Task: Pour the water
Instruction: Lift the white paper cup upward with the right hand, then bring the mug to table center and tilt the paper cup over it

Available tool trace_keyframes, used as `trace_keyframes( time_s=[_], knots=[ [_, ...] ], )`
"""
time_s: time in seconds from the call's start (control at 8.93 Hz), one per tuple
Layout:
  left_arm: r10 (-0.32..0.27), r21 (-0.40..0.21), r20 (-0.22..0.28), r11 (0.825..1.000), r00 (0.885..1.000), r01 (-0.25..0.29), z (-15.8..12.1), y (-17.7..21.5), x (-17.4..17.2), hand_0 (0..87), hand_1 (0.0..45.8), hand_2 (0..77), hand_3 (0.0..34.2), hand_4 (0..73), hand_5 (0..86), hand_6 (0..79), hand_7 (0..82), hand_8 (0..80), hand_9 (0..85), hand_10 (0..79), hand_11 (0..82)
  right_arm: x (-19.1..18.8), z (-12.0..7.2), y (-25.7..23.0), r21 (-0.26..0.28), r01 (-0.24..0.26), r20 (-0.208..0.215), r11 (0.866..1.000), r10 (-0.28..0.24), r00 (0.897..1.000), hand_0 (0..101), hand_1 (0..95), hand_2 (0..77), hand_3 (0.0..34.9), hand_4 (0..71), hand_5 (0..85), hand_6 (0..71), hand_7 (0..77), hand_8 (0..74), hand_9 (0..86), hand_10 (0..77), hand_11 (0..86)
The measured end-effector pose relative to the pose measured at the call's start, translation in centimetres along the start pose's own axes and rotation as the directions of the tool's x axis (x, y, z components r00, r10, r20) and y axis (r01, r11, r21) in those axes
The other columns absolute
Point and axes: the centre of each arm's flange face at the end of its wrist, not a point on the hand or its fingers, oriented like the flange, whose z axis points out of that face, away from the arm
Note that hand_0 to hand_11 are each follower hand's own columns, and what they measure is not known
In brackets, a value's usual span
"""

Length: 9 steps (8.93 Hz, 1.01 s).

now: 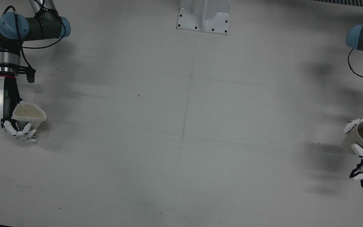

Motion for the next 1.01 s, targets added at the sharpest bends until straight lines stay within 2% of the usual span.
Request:
trace_keyframes(
  time_s=[0.11, 0.22, 0.34, 0.45, 0.56, 0.67, 0.78, 0.9, 1.01],
  knots=[
    [-0.004, -0.011, 0.0, 1.0, 1.0, 0.004, 0.2, 0.5, 0.0, 69.1, 24.5, 38.7, 9.2, 45.3, 44.7, 9.8, 20.2, 1.1, 2.2, 4.4, 9.8, -1.7, 0.2, 0.6, -0.009, -0.007, 0.029, 1.0, 0.007, 1.0, 81, 29.5, 36.0, 15.0, 24.5, 69.3, 40.4, 54.5, 35.5, 42.0, 27.8, 44.7],
    [-0.009, -0.028, 0.001, 1.0, 1.0, 0.009, 0.7, 1.6, 0.0, 69.1, 24.5, 38.7, 9.2, 45.3, 44.7, 9.8, 20.2, 1.1, 2.2, 4.4, 9.8, -5.0, 0.4, 1.2, -0.02, -0.019, 0.085, 1.0, 0.02, 0.996, 81, 28.9, 37.1, 15.0, 24.5, 69.3, 40.4, 54.5, 35.5, 42.0, 27.8, 44.7],
    [-0.014, -0.047, 0.002, 0.999, 1.0, 0.014, 1.6, 3.5, -0.1, 69.1, 24.5, 38.7, 9.2, 45.3, 45.3, 11.4, 21.8, 1.1, 3.8, 4.4, 9.8, -10.3, -0.1, 2.4, -0.022, -0.027, 0.157, 0.999, 0.03, 0.987, 81, 28.9, 37.1, 15.0, 24.5, 69.3, 40.4, 54.5, 35.5, 42.0, 27.8, 44.7],
    [-0.019, -0.076, 0.022, 0.997, 1.0, 0.021, 3.5, 6.7, -0.5, 68.9, 24.5, 38.7, 9.3, 45.3, 45.3, 12.5, 22.4, 1.1, 2.7, 4.4, 9.8, -16.6, -1.4, 4.9, -0.01, -0.029, 0.213, 1.0, 0.031, 0.977, 81, 28.9, 37.6, 14.7, 21.8, 69.8, 38.2, 46.9, 31.1, 39.8, 28.4, 43.6],
    [-0.018, -0.112, 0.082, 0.993, 0.996, 0.027, 6.5, 11.1, -1.8, 68.9, 24.5, 38.7, 9.3, 45.8, 45.3, 12.5, 22.4, 1.1, 2.7, 4.4, 9.8, -23.5, -2.5, 8.1, 0.01, -0.036, 0.269, 0.999, 0.032, 0.963, 80, 30.0, 37.6, 13.0, 21.8, 69.8, 38.2, 46.4, 31.1, 40.9, 26.7, 42.0],
    [-0.012, -0.143, 0.151, 0.989, 0.989, 0.034, 9.3, 15.5, -3.9, 80.6, 24.5, 39.3, 8.7, 45.8, 45.3, 12.5, 23.5, 0.5, 2.7, 4.4, 9.8, -29.1, -3.4, 11.2, 0.019, -0.049, 0.319, 0.999, 0.04, 0.947, 80, 30.0, 37.6, 11.9, 24.5, 68.7, 39.3, 48.0, 31.1, 40.9, 24.5, 39.3],
    [-0.008, -0.167, 0.232, 0.985, 0.973, 0.048, 11.5, 20.0, -7.6, 80.2, 24.5, 39.3, 8.7, 45.8, 45.3, 13.6, 24.5, 1.1, 2.7, 4.4, 9.8, -33.7, -3.7, 14.7, 0.005, -0.058, 0.365, 0.998, 0.053, 0.929, 81, 30.0, 37.6, 13.8, 28.4, 68.7, 45.3, 54.0, 31.1, 40.9, 25.6, 41.5],
    [-0.006, -0.177, 0.306, 0.982, 0.952, 0.063, 12.8, 22.8, -11.8, 80.1, 24.5, 39.3, 8.6, 45.8, 45.3, 12.5, 20.7, 1.1, 2.7, 4.9, 9.8, -36.8, -3.5, 18.0, -0.016, -0.044, 0.399, 0.999, 0.047, 0.916, 81, 30.0, 37.6, 13.8, 28.4, 68.7, 45.3, 54.0, 33.8, 43.6, 27.3, 43.6],
    [-0.004, -0.185, 0.369, 0.98, 0.93, 0.078, 13.4, 25.1, -15.8, 71.9, 24.5, 39.3, 9.1, 45.8, 45.3, 13.6, 21.8, 1.1, 2.7, 4.9, 9.8, -39.8, -3.1, 22.0, -0.036, 0.027, 0.439, 0.999, -0.009, 0.899, 81, 30.0, 37.6, 14.1, 31.1, 69.3, 45.8, 56.2, 33.8, 44.2, 27.8, 44.2]
  ],
)
